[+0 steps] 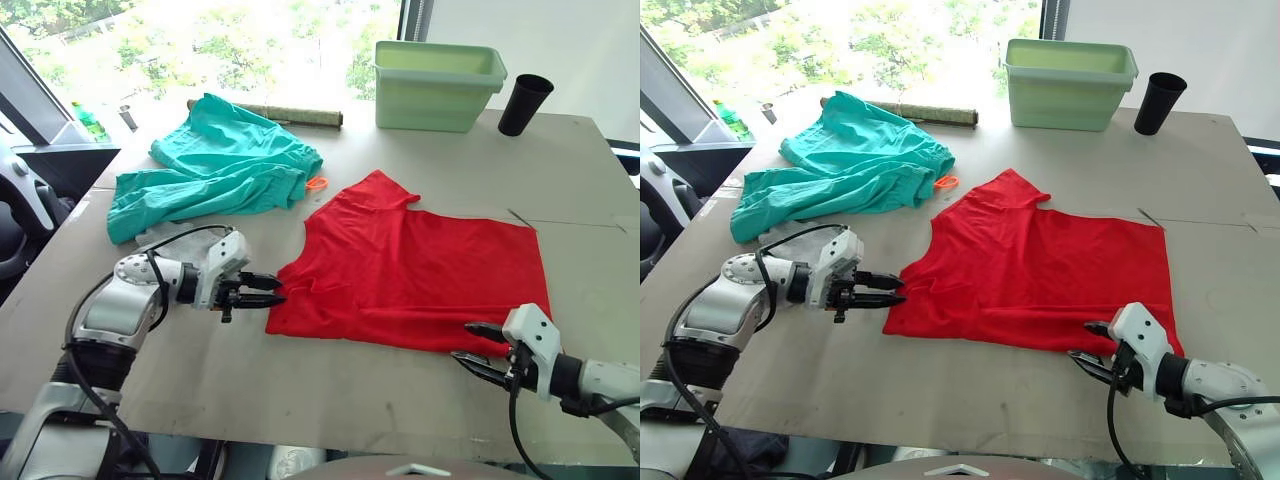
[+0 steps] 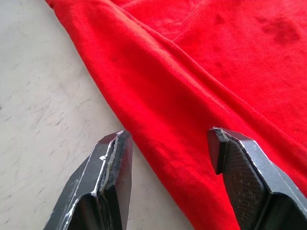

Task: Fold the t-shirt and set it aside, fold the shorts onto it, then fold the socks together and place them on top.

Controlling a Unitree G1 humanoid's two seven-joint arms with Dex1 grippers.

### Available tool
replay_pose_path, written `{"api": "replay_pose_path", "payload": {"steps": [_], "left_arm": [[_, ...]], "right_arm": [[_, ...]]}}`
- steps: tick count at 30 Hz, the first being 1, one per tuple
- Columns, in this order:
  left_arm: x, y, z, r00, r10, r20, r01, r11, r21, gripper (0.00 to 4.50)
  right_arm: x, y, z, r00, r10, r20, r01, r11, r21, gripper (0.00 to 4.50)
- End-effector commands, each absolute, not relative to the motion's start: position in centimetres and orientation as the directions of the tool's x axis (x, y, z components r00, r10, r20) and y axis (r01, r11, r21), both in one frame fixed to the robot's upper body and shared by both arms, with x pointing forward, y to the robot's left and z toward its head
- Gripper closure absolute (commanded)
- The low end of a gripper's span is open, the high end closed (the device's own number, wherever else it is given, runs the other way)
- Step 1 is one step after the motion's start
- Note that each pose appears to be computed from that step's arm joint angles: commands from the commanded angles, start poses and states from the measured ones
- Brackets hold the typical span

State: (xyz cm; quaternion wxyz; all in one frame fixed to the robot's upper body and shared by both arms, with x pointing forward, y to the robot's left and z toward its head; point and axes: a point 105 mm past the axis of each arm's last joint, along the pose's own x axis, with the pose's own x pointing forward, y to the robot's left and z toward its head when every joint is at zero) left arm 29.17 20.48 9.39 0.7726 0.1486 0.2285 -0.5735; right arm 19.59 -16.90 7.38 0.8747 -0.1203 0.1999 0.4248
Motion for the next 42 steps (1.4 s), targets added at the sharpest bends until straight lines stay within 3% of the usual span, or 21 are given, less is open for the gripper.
{"api": "replay_pose_path", "payload": {"steps": [1,3,6,13,18,31,34,42], "left_arm": [[29.6,19.9,10.4,0.224,-0.835,-0.502,0.967,0.253,0.01,2.54],[29.7,19.8,10.7,0.215,-0.845,-0.49,0.971,0.24,0.013,2.54],[29.8,19.9,11.3,0.212,-0.85,-0.482,0.973,0.228,0.025,3.3],[30.0,19.9,10.9,0.195,-0.844,-0.5,0.979,0.199,0.046,3.3],[29.9,19.7,10.1,0.166,-0.832,-0.529,0.986,0.156,0.064,3.3],[30.4,19.2,9.7,0.152,-0.83,-0.537,0.988,0.126,0.086,3.3],[30.4,19.4,9.9,0.142,-0.835,-0.532,0.99,0.122,0.073,4.04],[30.3,19.9,10.3,0.106,-0.833,-0.544,0.994,0.105,0.033,4.04]], "right_arm": [[19.7,-16.7,7.8,0.557,0.711,-0.43,-0.802,0.594,-0.057,1.85],[19.8,-16.6,7.7,0.555,0.712,-0.43,-0.804,0.592,-0.056,1.85],[20.0,-16.6,7.6,0.556,0.712,-0.43,-0.804,0.592,-0.058,1.85],[20.1,-16.5,7.6,0.555,0.717,-0.421,-0.806,0.589,-0.06,1.85],[19.3,-14.3,11.3,0.504,0.818,-0.277,-0.856,0.516,-0.033,1.85],[18.4,-12.8,12.7,0.442,0.866,-0.233,-0.897,0.43,-0.105,1.85],[18.4,-13.2,11.9,0.447,0.855,-0.263,-0.894,0.437,-0.099,1.85],[18.3,-12.8,12.5,0.428,0.871,-0.241,-0.904,0.411,-0.118,1.85]]}}
